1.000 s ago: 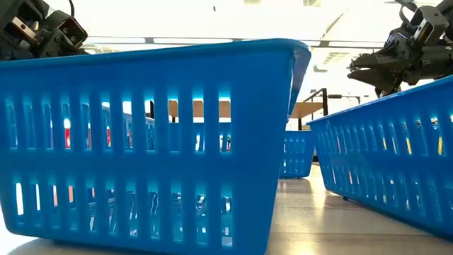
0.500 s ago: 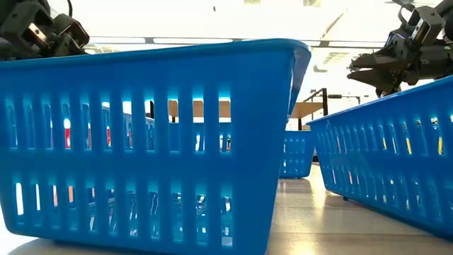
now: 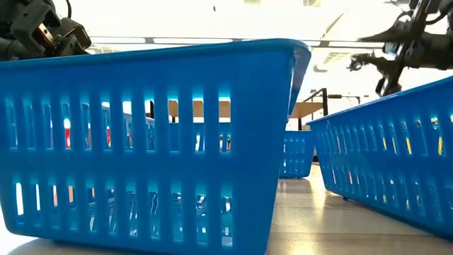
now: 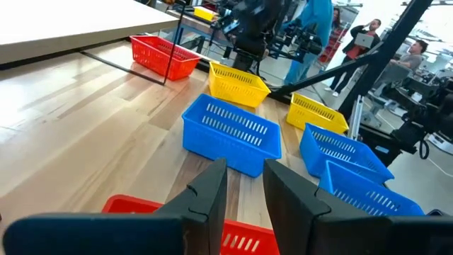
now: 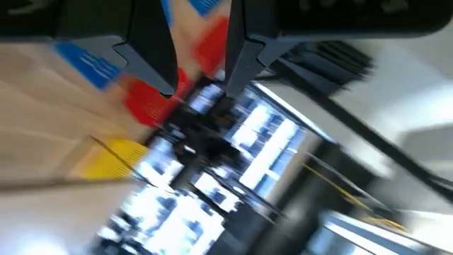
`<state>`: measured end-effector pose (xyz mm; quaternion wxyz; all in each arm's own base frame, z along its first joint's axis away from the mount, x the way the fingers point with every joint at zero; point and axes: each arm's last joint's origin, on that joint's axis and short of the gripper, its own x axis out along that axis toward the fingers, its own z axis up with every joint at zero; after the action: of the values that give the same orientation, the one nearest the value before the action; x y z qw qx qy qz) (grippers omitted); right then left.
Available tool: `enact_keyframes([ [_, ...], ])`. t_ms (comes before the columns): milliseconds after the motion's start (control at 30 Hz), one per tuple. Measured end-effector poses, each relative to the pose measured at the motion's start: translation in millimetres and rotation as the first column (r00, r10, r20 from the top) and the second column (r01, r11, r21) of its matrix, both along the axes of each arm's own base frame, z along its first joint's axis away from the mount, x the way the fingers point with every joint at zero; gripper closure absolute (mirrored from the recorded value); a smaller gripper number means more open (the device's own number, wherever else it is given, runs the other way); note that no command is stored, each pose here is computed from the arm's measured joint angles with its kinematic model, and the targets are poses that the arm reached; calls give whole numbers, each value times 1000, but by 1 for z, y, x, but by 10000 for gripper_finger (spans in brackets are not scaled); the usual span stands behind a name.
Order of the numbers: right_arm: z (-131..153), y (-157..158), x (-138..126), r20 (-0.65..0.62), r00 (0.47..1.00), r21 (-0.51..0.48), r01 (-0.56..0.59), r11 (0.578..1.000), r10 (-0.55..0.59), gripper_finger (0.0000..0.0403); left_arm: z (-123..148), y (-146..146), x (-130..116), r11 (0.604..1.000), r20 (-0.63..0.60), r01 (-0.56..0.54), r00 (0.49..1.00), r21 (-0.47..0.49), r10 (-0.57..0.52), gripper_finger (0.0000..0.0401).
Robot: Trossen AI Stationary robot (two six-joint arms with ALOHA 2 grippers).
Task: Stack baskets on shelf by color
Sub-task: Put the bottom right blue basket on the shelf
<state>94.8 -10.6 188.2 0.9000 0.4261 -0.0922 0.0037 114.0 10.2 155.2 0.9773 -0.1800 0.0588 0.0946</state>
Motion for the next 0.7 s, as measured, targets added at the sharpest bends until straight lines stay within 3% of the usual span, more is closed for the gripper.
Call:
enact_keyframes([
  [100,11,2,-2,75,997,-11,-16,1000,17,299,0,0,0,1000,0,0,1000,0,0,316],
  [333,51,9,-4,57,996,-29,-66,997,67,299,0,0,0,1000,0,-8,1000,3,8,316],
  [567,92,21,17,-105,981,-22,-165,986,162,299,0,0,0,1000,0,-10,1000,4,10,316],
  [700,109,34,39,-261,940,-29,-234,972,219,299,0,0,0,1000,-1,-11,1000,5,11,316],
])
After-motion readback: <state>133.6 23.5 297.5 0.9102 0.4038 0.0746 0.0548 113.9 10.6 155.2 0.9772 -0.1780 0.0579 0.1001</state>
